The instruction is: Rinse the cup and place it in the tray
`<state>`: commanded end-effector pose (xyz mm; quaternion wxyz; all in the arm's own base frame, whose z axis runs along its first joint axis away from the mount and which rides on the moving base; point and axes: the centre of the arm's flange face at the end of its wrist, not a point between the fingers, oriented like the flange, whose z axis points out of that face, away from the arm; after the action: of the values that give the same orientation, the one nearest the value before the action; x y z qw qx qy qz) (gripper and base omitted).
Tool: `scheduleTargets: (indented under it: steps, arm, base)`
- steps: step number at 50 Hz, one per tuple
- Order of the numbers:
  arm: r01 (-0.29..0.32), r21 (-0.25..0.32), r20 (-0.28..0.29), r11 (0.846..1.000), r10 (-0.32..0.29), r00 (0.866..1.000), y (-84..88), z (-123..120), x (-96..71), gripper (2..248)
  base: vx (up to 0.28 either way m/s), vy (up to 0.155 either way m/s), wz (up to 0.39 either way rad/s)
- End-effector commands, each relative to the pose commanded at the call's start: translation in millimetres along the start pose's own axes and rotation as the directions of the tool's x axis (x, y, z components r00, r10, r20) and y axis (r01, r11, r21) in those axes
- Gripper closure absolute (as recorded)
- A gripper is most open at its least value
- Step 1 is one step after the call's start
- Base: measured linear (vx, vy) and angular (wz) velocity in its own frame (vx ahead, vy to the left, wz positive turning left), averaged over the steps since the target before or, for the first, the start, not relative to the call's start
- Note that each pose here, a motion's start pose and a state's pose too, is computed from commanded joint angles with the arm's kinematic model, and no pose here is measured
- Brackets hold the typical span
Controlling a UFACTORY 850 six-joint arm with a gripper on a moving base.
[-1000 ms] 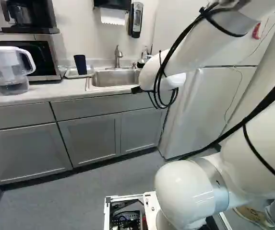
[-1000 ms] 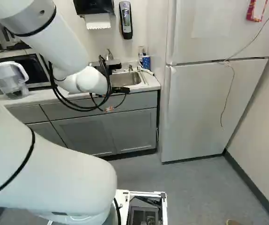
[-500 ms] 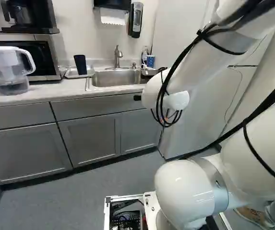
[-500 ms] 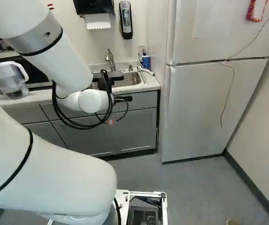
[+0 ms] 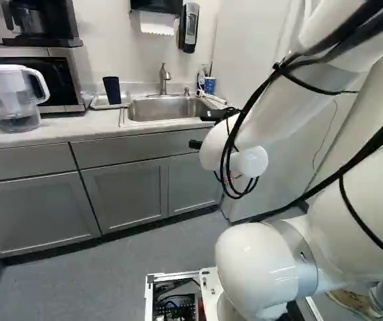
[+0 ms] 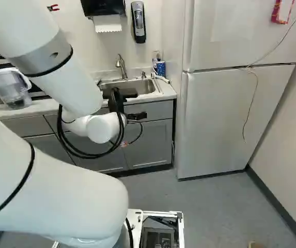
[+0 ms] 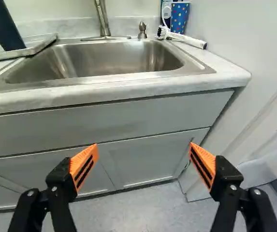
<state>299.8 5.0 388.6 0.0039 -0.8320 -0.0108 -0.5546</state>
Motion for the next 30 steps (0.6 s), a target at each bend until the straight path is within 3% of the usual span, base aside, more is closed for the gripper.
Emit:
scheduleTargets:
  steps: [30]
  arm:
    - [-0.011,-0.015,-0.052,1.0,0.01,0.999,3.5,-15,-26.8,3]
  base:
    - [0.0,0.0,0.0]
